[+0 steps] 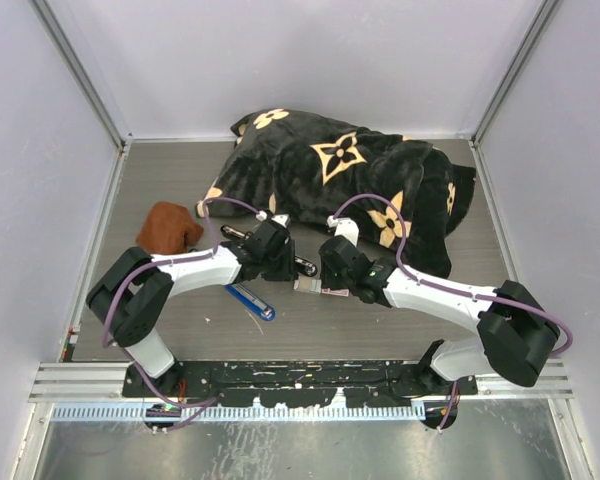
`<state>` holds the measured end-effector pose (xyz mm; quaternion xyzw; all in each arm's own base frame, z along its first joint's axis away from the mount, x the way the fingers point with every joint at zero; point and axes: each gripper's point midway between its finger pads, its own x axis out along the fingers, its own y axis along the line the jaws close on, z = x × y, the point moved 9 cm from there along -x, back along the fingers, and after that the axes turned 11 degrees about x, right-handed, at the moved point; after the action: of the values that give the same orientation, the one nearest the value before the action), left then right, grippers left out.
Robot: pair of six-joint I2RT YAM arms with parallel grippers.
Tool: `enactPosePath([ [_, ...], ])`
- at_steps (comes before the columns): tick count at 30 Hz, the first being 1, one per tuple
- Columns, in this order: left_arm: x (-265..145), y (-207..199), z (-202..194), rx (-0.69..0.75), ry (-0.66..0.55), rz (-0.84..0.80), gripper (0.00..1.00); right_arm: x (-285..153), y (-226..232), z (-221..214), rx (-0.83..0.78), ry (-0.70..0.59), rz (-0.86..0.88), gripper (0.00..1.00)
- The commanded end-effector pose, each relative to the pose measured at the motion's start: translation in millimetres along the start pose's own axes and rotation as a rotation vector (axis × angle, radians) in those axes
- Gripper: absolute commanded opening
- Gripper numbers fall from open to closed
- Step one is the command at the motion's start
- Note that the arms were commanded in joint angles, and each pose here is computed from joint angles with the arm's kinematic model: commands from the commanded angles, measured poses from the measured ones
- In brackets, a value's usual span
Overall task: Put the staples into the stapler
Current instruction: Adjust the staple in the staple box.
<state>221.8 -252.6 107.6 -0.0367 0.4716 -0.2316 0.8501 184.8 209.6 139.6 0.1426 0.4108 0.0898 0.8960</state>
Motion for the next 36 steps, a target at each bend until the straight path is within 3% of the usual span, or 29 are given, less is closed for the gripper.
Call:
enactPosePath([
  [1,7.4,-12.2,26.5,-0.032,-0.119,-0.042,0.34,-4.6,9.6,12.0,0.049,-0.062,0.058,0.36],
  [10,10.2,-10.6,21.3,-0.038,-0.098,-0.042,0.29,-1.8,11.0,10.1,0.049,-0.049,0.066,0.37],
  [23,-7.7,-9.7,17.1,-0.071,-0.144,-0.07,0.3,-0.4,12.3,8.8,0.046,-0.035,0.072,0.37],
  [36,4.4,-5.1,5.5,-0.073,-0.068,-0.044,0.23,-0.7,12.4,8.9,0.051,-0.034,0.074,0.37],
])
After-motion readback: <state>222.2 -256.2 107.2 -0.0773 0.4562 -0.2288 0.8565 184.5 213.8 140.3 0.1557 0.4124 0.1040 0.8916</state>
